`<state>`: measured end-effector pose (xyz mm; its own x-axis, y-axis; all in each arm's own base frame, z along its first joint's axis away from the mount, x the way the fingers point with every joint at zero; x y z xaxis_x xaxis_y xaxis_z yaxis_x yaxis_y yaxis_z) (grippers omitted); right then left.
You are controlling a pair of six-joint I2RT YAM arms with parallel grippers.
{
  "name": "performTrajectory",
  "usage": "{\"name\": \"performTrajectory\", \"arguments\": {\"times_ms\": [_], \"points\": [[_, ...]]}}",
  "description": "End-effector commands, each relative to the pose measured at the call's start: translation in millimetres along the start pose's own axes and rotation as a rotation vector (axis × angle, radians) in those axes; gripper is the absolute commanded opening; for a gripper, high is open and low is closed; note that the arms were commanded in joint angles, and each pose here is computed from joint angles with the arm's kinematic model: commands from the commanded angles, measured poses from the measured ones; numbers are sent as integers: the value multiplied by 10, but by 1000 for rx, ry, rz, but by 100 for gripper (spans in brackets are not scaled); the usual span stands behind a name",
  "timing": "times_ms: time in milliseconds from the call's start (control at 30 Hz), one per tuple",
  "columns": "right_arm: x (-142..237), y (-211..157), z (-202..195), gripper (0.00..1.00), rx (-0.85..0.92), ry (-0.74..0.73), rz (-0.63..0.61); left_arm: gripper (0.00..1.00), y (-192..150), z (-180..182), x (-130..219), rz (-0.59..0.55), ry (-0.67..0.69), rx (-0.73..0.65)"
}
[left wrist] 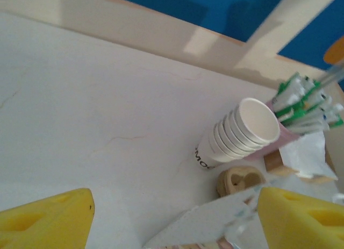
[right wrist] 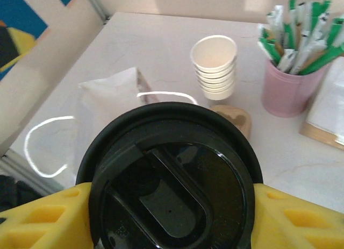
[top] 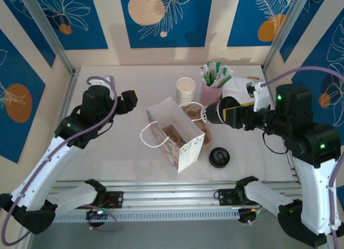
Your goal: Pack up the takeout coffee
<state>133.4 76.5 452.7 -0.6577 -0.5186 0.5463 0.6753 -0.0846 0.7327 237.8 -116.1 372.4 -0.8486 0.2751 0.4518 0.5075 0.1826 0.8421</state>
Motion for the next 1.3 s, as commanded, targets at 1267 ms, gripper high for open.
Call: {"name": "performTrajectory", "arguments": {"times_ms": [1267], "points": [[-1953, -461, 983, 62, 377, -231, 622, 79, -1235, 522, -1105, 403, -120, 187]]}}
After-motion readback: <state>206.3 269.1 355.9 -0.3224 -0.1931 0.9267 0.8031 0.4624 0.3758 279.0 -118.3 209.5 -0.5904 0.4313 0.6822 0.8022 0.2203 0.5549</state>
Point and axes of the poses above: each hand's point on the last joint's axis, 136 mm out from that joint toward the fingers, its own x axis back along the fingers, its own z axis along the line the jaws close on, y = z × x, the point moved 7 cm from there along x, back along the fingers, and after that the axes turned 10 degrees about -x, right-handed, at the moved point
